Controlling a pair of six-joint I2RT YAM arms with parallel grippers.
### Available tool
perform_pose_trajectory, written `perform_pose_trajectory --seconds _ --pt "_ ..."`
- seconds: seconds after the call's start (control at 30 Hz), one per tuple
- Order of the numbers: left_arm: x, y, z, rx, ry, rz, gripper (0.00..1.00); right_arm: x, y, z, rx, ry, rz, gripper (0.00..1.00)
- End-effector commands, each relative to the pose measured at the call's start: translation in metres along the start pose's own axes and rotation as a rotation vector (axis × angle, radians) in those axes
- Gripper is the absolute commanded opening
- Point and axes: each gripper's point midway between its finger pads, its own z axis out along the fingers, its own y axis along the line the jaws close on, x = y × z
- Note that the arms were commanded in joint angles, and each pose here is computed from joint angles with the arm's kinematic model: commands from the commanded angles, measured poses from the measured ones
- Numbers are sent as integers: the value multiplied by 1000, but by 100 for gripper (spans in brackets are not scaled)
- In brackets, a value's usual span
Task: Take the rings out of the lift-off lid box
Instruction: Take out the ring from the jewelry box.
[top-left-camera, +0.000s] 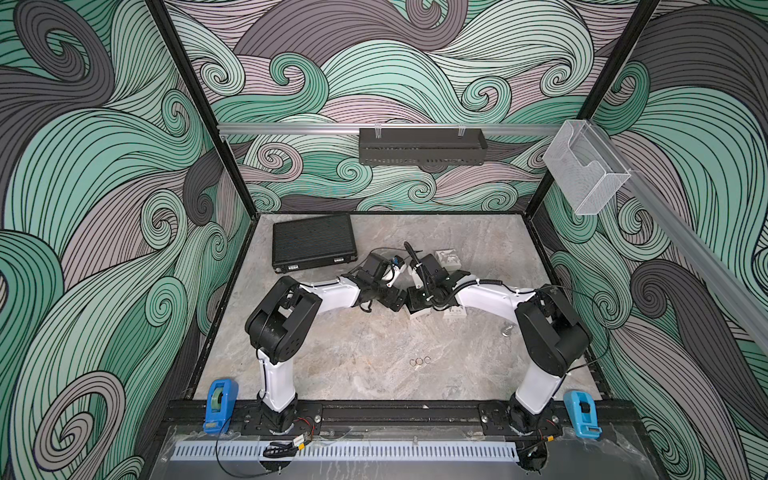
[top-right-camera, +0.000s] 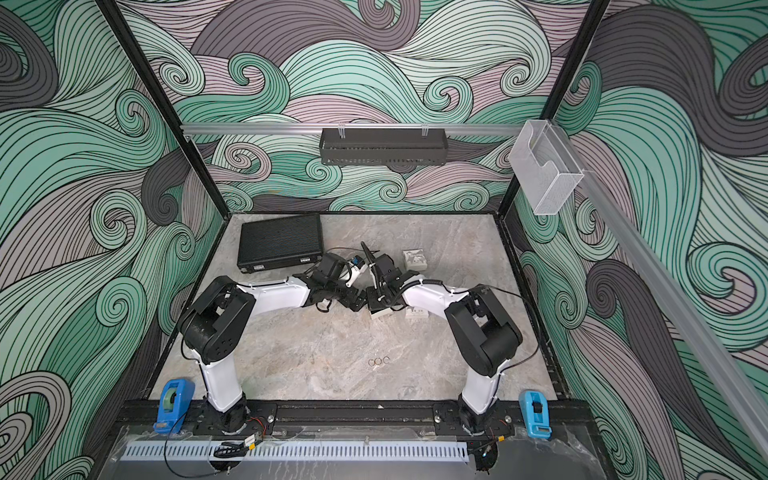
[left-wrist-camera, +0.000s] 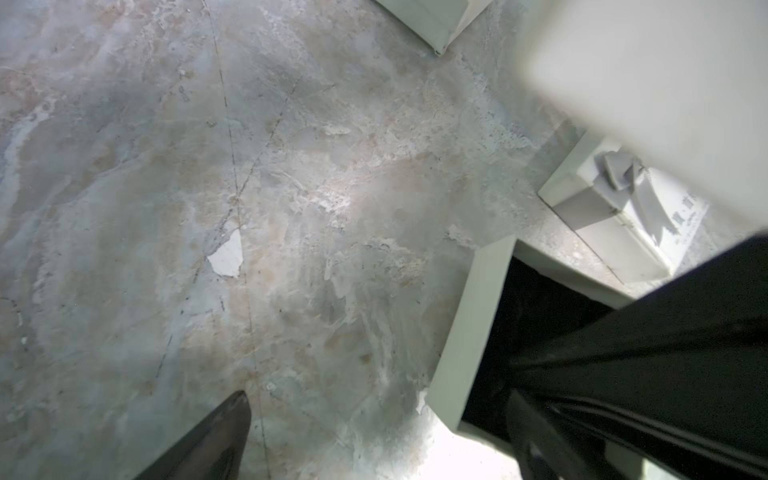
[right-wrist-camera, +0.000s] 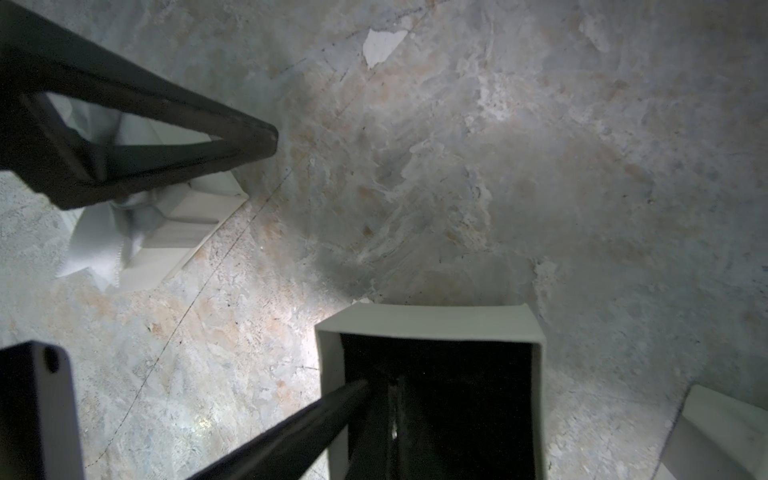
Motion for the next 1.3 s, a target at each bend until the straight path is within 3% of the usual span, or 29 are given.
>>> perform_pose_trajectory --seconds 0.0,1.27 --pt "-11 -2 3 21 -16 -4 97 0 5 -2 -17 -15 -16 0" --pt "-4 -3 13 39 7 -11 97 -17 13 -40 -150 -279 29 0"
